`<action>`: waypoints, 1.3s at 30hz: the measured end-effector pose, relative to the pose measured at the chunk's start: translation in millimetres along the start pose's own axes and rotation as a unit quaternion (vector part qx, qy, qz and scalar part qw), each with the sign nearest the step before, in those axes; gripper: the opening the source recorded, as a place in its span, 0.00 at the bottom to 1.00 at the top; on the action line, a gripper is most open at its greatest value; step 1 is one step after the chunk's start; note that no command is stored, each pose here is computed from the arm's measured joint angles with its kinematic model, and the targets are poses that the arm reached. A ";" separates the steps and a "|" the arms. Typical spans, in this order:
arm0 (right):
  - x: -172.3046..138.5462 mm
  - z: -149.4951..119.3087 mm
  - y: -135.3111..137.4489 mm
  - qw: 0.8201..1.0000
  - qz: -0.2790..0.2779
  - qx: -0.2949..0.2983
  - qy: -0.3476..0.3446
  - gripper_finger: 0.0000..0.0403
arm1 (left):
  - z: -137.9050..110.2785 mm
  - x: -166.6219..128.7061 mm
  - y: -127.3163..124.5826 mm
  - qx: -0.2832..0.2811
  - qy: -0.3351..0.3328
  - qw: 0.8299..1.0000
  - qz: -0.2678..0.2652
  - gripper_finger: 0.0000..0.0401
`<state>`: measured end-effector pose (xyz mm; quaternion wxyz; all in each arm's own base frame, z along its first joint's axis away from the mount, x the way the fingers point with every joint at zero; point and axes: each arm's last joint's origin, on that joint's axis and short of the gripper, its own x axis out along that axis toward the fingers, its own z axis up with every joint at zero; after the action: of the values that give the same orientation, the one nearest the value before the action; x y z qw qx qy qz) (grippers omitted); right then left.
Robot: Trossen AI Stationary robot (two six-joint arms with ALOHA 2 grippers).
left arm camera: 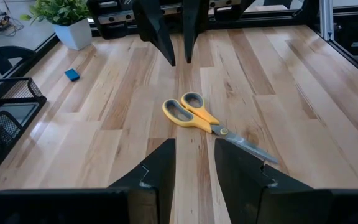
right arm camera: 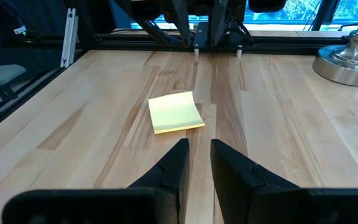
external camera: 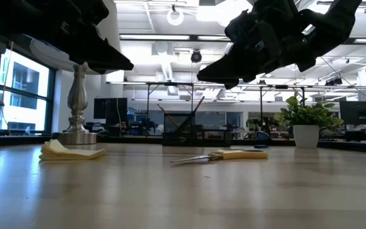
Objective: Pick and place office supplies into organizer
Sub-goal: Put the scissors into the desk organizer
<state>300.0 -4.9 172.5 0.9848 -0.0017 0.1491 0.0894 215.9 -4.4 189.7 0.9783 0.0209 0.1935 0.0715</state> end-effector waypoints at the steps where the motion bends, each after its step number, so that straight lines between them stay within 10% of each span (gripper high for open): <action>1: 0.0 0.0 0.1 1.000 0.000 0.000 0.000 0.15 | 0.0 0.0 0.0 0.000 0.000 1.000 0.000 0.25; 28: 0.0 -0.5 0.1 1.000 0.002 0.010 0.002 0.16 | 0.0 0.0 0.0 0.000 0.000 1.000 0.000 0.25; 39: -3.8 -29.1 22.6 0.974 0.137 0.086 0.157 0.13 | 0.0 0.0 0.0 0.000 0.000 1.000 0.000 0.25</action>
<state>284.0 15.7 146.3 0.9237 0.0899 0.3080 0.2093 215.9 -4.4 189.7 0.9783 0.0209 0.1934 0.0716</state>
